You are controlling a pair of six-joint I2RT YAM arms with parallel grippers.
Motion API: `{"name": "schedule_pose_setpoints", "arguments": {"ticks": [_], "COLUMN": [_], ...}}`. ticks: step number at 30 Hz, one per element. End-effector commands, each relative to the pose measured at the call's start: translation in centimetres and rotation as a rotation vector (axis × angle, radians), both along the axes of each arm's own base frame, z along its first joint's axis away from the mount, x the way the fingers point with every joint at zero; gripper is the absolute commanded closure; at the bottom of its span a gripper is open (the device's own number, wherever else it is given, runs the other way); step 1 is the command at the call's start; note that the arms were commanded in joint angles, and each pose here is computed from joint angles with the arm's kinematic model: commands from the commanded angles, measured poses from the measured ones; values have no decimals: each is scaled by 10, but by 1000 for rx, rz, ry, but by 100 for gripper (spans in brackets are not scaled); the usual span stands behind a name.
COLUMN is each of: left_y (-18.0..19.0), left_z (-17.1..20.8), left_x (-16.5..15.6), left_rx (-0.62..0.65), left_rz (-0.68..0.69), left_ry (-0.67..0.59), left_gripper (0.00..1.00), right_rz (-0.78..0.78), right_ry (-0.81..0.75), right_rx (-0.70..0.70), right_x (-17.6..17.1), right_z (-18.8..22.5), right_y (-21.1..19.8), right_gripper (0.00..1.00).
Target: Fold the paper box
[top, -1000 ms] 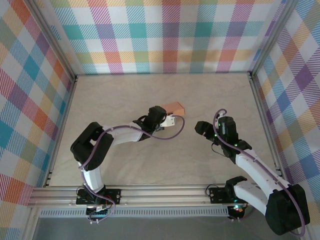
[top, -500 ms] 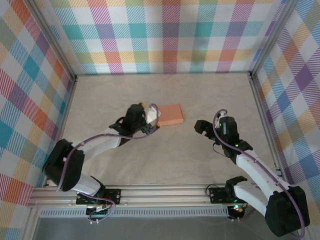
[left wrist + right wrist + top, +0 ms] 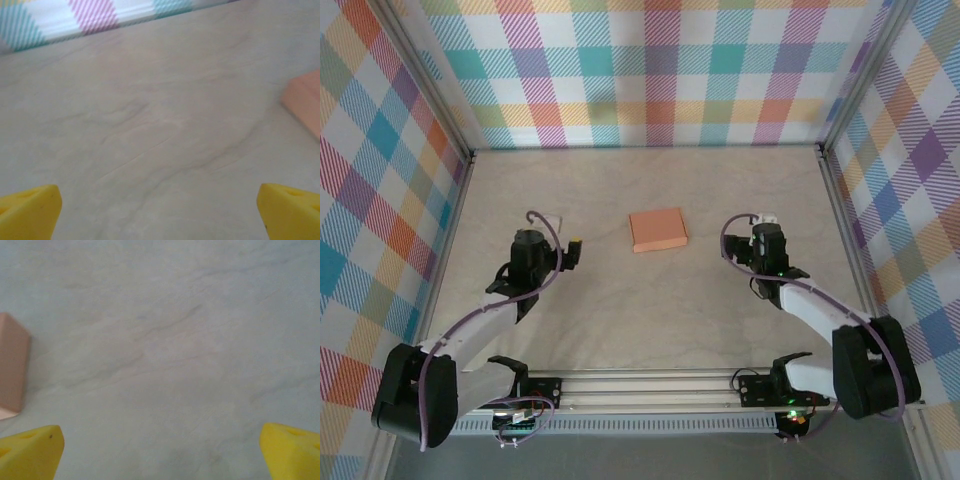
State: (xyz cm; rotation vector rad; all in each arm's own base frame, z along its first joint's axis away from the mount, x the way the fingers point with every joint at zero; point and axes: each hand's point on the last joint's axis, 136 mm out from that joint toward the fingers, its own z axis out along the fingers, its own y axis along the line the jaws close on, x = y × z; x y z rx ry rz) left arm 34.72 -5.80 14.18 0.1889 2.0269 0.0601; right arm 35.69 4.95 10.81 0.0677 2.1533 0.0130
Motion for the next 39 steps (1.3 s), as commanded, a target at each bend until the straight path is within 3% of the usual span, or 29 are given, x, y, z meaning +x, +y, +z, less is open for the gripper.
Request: {"name": "schedule_pose_setpoints", "arguments": {"ticks": [1,7,14,39], "left_y": [25,36,46,45], "left_z": [-3,-20,-61,-63], "left_x": [9,32,51,53], "left_rx": [-75,-155,-202,-175], "left_rz": [100,104,132,152], "left_ry": [-48,-115,-29,-24], "left_gripper": [0,0,0,0], "right_rz": [-5,8,38,37], "right_ry": [-196,-223,-217,-217], "right_rx": [-110,-35,17,15], "right_x": [29,38,40,40], "right_z": [34,4,-16,-16], "right_y": [-17,-37,-38,-39], "right_gripper": [0,0,0,0]}}
